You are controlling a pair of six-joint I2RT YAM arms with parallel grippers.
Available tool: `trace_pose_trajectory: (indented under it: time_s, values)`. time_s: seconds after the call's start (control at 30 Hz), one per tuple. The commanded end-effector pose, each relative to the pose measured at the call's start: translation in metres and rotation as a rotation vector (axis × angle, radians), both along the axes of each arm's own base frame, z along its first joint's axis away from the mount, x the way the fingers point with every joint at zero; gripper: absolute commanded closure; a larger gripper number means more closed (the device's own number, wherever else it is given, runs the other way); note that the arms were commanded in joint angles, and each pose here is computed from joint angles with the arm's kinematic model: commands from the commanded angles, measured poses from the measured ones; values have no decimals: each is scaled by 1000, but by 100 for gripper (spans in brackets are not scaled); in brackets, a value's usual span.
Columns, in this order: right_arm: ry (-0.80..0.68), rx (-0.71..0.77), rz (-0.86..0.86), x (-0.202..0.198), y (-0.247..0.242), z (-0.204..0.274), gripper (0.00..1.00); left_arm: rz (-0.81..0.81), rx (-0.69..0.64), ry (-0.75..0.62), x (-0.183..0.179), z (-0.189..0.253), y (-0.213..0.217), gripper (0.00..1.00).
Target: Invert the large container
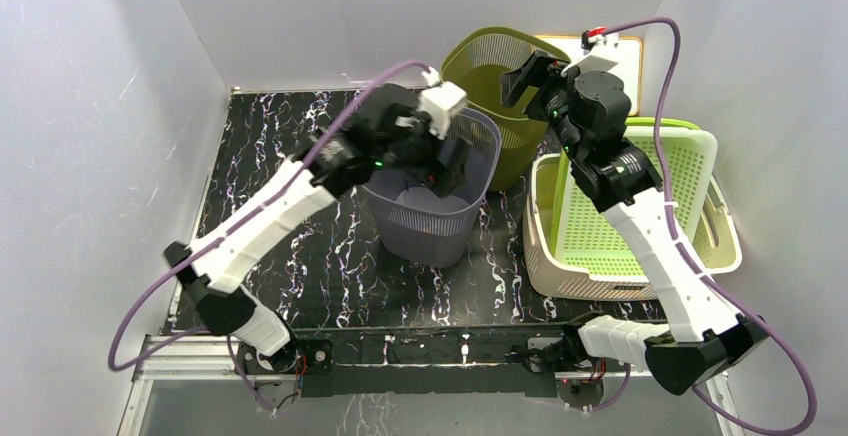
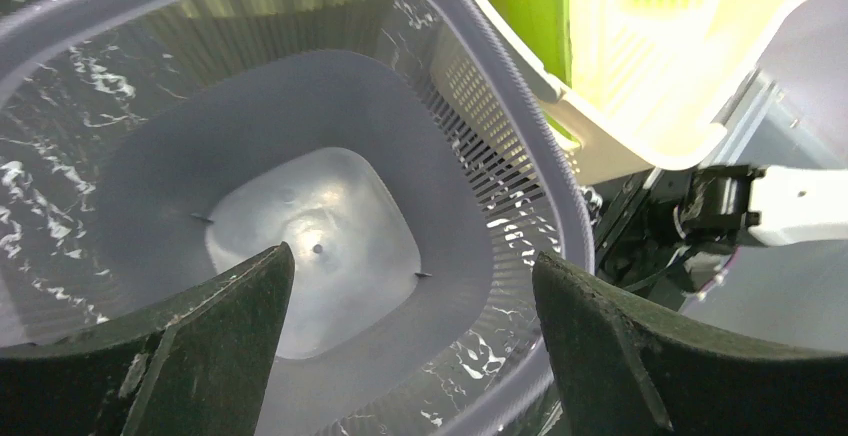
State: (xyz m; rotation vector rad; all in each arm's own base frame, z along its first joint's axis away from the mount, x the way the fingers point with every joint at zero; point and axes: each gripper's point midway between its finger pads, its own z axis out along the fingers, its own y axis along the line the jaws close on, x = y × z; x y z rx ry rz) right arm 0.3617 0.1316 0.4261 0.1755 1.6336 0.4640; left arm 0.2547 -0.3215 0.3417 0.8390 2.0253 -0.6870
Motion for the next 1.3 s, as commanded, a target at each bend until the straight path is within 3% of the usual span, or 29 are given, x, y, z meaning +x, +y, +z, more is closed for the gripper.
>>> trace_pose_trajectory:
  time_s: [0.0,0.03,0.2,0.63,0.93,1.27]
  values:
    - [21,-51,-176,11,-31,-5,8,38,60,-120,8,8,-12,12]
    - [20,-53,-214,12,-38,-5,3,32,63,-127,8,6,-16,12]
    - [25,-60,-296,16,-65,-12,2,-5,85,-125,0,-5,-32,12]
    - [171,-49,-235,46,-85,-81,2,-44,-25,-171,-28,29,-53,13]
    - [197,-47,-222,46,-88,-98,2,16,-66,-259,-21,53,-42,7]
    - [158,-43,-233,39,-92,-78,2,-54,12,-190,-16,5,-74,8]
